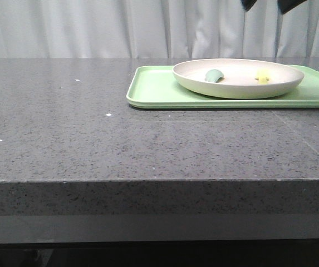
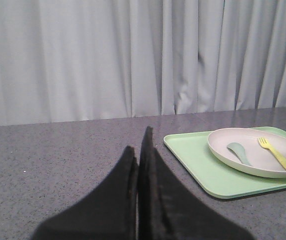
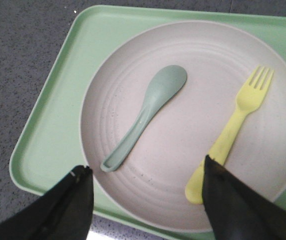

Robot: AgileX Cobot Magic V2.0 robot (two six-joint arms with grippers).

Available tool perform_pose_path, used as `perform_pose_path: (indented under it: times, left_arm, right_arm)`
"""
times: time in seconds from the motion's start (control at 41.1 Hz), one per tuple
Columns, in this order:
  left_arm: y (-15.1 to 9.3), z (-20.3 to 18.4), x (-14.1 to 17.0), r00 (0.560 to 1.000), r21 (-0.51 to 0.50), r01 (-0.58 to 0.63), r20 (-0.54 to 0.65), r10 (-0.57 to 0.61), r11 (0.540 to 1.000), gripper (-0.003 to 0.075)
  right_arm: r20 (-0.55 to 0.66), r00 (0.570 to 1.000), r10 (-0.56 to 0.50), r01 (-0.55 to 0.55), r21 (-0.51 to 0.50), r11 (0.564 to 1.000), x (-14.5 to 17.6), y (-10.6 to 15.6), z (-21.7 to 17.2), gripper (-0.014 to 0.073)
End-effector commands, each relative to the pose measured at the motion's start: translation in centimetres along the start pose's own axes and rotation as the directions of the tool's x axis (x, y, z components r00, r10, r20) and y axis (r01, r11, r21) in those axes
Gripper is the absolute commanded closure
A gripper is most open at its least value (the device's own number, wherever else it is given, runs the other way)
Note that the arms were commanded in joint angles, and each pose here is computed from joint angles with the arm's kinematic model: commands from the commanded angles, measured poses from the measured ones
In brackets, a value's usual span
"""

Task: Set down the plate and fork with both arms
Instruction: 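Lower the right gripper onto the yellow fork and close it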

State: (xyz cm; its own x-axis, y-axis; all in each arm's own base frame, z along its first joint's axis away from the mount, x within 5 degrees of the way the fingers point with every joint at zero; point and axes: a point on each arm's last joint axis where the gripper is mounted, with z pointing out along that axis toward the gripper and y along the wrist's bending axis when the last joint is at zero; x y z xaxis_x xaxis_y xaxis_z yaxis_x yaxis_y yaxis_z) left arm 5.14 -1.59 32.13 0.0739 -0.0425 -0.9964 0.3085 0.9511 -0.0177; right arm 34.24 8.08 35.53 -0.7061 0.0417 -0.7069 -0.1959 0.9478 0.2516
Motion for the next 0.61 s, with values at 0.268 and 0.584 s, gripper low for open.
perform_pose_path:
  times: [0.268,0.584]
  left_arm:
    - [-0.1,-0.1,-1.5,0.995,0.011,0.018,0.097,-0.019,1.000,0.0738]
    - [-0.1,-0.1,-1.5,0.995,0.011,0.018,0.097,-0.019,1.000,0.0738]
  right_arm:
    - [-0.122,0.988,0.092,-0.067,0.198,0.978,-4.0,-2.0,5.4,0.0107]
    - [-0.177,0.974,0.142,-0.100,0.229,0.968,-3.5,-3.5,8.8,0.0107]
